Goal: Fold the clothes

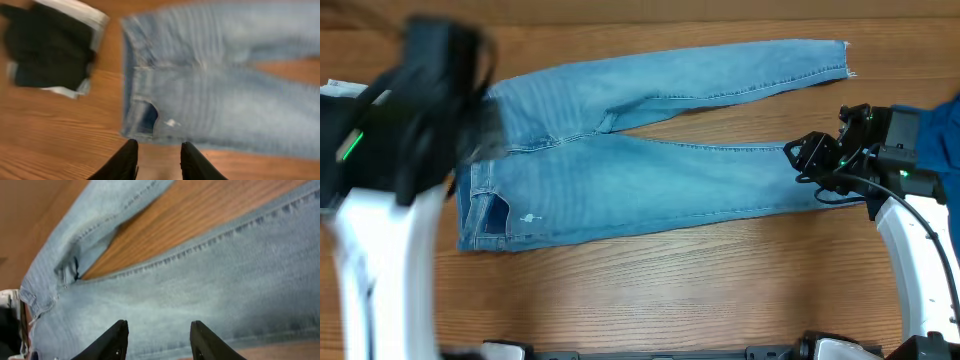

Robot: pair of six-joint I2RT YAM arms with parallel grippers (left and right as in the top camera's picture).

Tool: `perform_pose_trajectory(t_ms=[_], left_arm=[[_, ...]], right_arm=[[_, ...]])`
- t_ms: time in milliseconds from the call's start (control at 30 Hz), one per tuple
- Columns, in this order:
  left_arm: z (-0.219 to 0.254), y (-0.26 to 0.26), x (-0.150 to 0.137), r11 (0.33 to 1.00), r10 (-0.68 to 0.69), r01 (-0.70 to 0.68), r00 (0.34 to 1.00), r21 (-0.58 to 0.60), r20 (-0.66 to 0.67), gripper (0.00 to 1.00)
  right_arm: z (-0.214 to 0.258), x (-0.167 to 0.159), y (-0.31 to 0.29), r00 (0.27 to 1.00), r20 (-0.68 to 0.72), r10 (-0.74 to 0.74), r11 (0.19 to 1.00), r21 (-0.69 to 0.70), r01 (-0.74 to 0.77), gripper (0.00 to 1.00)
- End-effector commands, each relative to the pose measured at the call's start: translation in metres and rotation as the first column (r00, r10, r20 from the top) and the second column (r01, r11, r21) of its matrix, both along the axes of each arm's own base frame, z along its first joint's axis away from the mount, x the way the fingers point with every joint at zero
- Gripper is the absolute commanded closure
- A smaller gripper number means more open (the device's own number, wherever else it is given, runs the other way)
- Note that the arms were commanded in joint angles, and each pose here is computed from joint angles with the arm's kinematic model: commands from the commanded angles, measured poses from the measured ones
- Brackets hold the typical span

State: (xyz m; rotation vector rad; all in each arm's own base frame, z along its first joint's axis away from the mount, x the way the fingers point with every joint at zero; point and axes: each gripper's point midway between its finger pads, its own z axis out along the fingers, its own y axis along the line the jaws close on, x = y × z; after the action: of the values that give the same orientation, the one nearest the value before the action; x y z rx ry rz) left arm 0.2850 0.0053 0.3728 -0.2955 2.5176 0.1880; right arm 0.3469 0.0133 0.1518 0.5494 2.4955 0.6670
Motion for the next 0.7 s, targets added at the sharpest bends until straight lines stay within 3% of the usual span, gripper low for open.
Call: perform_pose_trajectory(t_ms=[0,167,267,333,433,467,500,533,667], left_arm=[[0.003,0.027,-0.034,0.991,0.13,-0.13,0.991,0.013,0.037,0.53],[-0.08,0.021,-0.018,0.987,0.128,-0.142,0.978,-0.079,-0.164,0.55],[-0.147,0.016,0.002,0.96,0.141,-0.197,0.954,-0.201,-0.263,0.61],[-0.187,0.018,0.017,0.926,0.131,-0.226,0.943,-0.301,-0.305,0.6],[-0.219,0.031,0.034,0.889,0.104,-0.228,0.945,-0.396,-0.311,0.58],[-0.225,0.036,0.038,0.88,0.101,-0.23,0.946,-0.416,-0.309,0.58],[-0.23,0.041,0.044,0.867,0.086,-0.219,0.95,-0.447,-0.3,0.57],[-0.234,0.047,0.048,0.862,0.072,-0.206,0.954,-0.464,-0.289,0.57],[-0.246,0.07,0.053,0.865,0.078,-0.206,0.956,-0.457,-0.283,0.53]], right_arm=[[0.0,-0.004,0.003,0.999,-0.008,0.031,1.0,-0.006,-0.031,0.56],[-0.002,-0.008,0.004,0.999,-0.026,0.03,1.0,0.0,-0.03,0.57],[-0.006,-0.014,0.005,0.998,-0.056,0.032,0.999,0.004,-0.032,0.58],[-0.008,-0.018,0.006,0.996,-0.071,0.046,0.999,0.002,-0.046,0.51],[-0.01,-0.02,0.008,0.995,-0.066,0.078,0.997,-0.013,-0.079,0.49],[-0.01,-0.019,0.008,0.994,-0.066,0.082,0.996,-0.013,-0.083,0.53],[-0.012,-0.019,0.01,0.993,-0.065,0.097,0.995,-0.018,-0.098,0.64],[-0.015,-0.019,0.014,0.991,-0.07,0.116,0.993,-0.021,-0.118,0.66],[-0.043,-0.022,0.025,0.975,-0.171,0.142,0.988,-0.041,-0.151,0.6]])
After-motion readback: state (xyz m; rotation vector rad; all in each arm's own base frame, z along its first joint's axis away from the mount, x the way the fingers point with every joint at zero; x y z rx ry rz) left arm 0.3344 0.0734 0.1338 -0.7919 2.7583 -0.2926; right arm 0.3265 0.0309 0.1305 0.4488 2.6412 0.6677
